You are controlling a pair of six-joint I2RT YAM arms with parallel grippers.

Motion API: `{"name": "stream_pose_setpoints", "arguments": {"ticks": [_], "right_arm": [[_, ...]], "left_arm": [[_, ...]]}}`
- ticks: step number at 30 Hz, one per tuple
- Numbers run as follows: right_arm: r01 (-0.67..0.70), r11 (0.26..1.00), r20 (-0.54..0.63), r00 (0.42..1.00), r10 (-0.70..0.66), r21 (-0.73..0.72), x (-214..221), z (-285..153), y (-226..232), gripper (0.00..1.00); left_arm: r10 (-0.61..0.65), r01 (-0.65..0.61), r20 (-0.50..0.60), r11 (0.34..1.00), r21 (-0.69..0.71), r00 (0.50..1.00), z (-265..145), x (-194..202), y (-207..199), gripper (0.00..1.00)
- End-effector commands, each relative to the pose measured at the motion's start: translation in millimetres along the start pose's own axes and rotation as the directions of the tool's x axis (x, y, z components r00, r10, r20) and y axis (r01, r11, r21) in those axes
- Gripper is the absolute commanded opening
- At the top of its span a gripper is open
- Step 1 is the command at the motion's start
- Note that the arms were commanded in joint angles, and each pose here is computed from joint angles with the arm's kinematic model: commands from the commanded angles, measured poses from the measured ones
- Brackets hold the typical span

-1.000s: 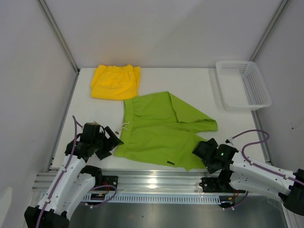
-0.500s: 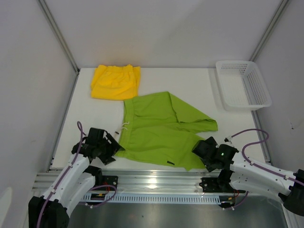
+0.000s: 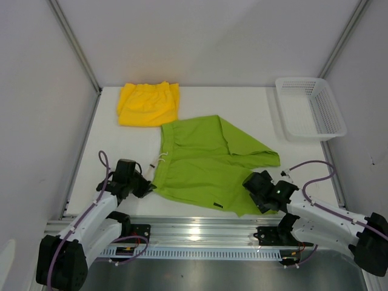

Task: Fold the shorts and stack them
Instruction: Flatten the shorts out

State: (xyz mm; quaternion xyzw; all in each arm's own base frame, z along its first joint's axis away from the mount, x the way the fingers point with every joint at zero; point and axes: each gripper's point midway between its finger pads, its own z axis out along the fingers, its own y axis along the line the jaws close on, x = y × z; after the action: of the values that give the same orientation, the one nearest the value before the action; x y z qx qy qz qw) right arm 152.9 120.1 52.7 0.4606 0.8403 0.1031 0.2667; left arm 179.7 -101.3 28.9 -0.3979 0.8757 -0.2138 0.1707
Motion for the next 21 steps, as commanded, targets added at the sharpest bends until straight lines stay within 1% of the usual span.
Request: {"name": "stream_pose_setpoints", "arguments": {"ticks": [1, 2, 4, 5, 6, 7, 8, 10, 12, 14, 16, 17, 19, 21], "right_arm": [[0.021, 0.998, -0.030, 0.999, -0.023, -0.057, 7, 17, 21, 0.82], [0.025, 0.998, -0.051, 0.998, -0.028, -0.052, 11, 20, 21, 0.81], [0.025, 0.998, -0.053, 0.998, -0.028, -0.059, 11, 27, 27, 0.76], [0.021, 0.998, -0.055, 0.998, -0.023, -0.052, 11, 29, 27, 0.75], [0.019, 0.999, -0.057, 0.998, -0.022, -0.046, 10, 32, 27, 0.72], [0.037, 0.998, -0.058, 0.998, -0.040, -0.045, 10, 37, 30, 0.71], [0.018, 0.999, -0.049, 0.999, -0.020, -0.032, 3, 43, 31, 0.70], [0.033, 0.999, -0.066, 0.997, -0.035, -0.033, 3, 52, 36, 0.67], [0.013, 1.000, -0.067, 0.998, -0.014, -0.022, -4, 61, 41, 0.65], [0.032, 0.999, -0.068, 0.997, -0.033, -0.006, -6, 73, 44, 0.64], [0.016, 1.000, -0.057, 0.998, -0.016, -0.016, -15, 81, 58, 0.59], [0.042, 0.999, -0.061, 0.997, -0.041, 0.008, -14, 89, 56, 0.59], [0.040, 0.999, -0.055, 0.998, -0.041, -0.032, -21, 96, 77, 0.59], [0.069, 0.998, -0.056, 0.996, -0.069, -0.007, -24, 109, 80, 0.59]], "left_arm": [[-0.031, 0.023, 0.087, 0.995, 0.097, 0.996, 2, -15, -19, 0.00], [-0.032, 0.021, 0.106, 0.995, 0.102, 0.994, 2, -19, -20, 0.00], [-0.061, 0.045, 0.166, 0.994, 0.103, 0.984, -1, -29, -18, 0.00], [-0.072, 0.053, 0.175, 0.993, 0.107, 0.982, 0, -30, -17, 0.00], [-0.074, 0.052, 0.182, 0.991, 0.120, 0.981, 1, -30, -17, 0.00], [-0.078, 0.045, 0.213, 0.987, 0.154, 0.974, -1, -36, -23, 0.00], [-0.071, 0.031, 0.236, 0.985, 0.169, 0.969, -2, -41, -26, 0.00], [-0.055, 0.005, 0.256, 0.981, 0.192, 0.965, -3, -45, -32, 0.00], [-0.050, -0.002, 0.272, 0.982, 0.188, 0.961, -3, -49, -33, 0.00], [-0.106, 0.069, 0.273, 0.988, 0.139, 0.956, 0, -50, -23, 0.00], [-0.143, 0.110, 0.288, 0.986, 0.127, 0.947, 2, -54, -21, 0.00], [-0.145, 0.108, 0.298, 0.985, 0.137, 0.944, 5, -58, -25, 0.00], [-0.137, 0.094, 0.311, 0.984, 0.148, 0.940, 8, -62, -30, 0.00], [-0.138, 0.091, 0.314, 0.983, 0.160, 0.939, 14, -66, -36, 0.00]]}}
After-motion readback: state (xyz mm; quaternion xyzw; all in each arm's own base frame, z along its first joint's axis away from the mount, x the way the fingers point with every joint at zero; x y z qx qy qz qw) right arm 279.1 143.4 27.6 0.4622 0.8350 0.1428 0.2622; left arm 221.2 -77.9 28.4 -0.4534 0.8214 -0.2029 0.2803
